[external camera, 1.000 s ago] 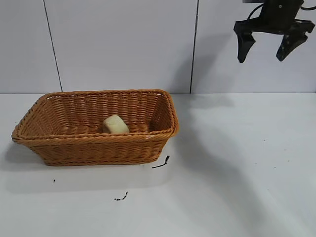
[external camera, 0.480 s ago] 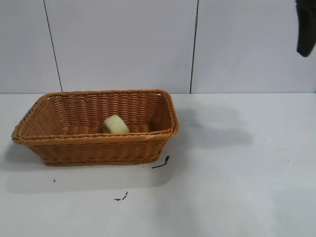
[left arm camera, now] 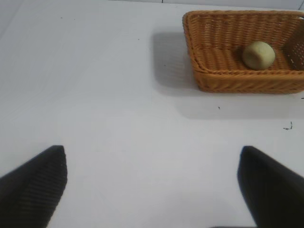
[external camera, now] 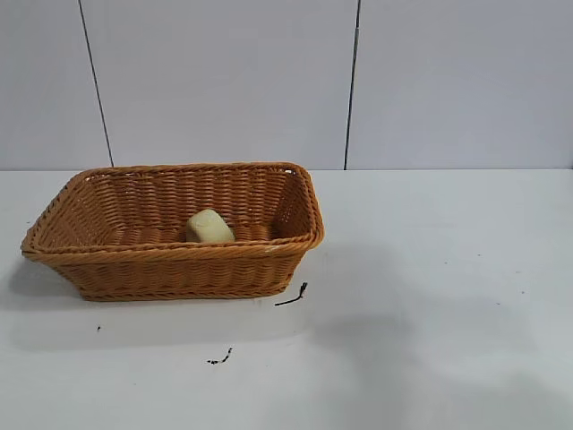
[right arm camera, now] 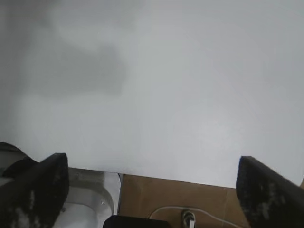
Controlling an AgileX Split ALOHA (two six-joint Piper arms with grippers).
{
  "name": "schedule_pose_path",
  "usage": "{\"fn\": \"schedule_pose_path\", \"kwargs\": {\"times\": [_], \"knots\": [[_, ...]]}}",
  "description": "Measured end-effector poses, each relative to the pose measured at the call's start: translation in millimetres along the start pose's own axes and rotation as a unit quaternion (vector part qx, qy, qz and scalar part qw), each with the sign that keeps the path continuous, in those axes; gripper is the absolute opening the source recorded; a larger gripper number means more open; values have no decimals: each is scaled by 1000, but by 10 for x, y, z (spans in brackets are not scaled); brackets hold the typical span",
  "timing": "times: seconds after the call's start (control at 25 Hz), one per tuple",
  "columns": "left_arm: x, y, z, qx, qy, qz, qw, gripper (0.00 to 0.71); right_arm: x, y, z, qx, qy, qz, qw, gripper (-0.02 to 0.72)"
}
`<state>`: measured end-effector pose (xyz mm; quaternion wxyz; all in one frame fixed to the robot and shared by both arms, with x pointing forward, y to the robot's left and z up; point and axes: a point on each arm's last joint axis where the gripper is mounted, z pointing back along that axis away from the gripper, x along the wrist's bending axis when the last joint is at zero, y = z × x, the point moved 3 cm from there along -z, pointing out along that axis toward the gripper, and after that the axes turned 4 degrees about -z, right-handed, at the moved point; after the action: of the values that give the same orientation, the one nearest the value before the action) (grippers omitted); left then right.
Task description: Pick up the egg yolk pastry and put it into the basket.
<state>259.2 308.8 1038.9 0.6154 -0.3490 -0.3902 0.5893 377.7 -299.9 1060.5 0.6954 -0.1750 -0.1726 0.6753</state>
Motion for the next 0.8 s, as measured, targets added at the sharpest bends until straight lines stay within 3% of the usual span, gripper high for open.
{"fn": "schedule_pose_path", "kwargs": {"times": [0.36, 0.6, 0.8], "knots": [[0, 0, 0, 0, 0, 0, 1000, 696, -20, 813, 132, -168, -5, 1, 986, 661], [0, 0, 0, 0, 0, 0, 1000, 696, -19, 1054, 359, -295, -12, -2, 955, 661], [0, 0, 0, 0, 0, 0, 1000, 696, -20, 1104, 397, -315, -13, -2, 949, 661]]}}
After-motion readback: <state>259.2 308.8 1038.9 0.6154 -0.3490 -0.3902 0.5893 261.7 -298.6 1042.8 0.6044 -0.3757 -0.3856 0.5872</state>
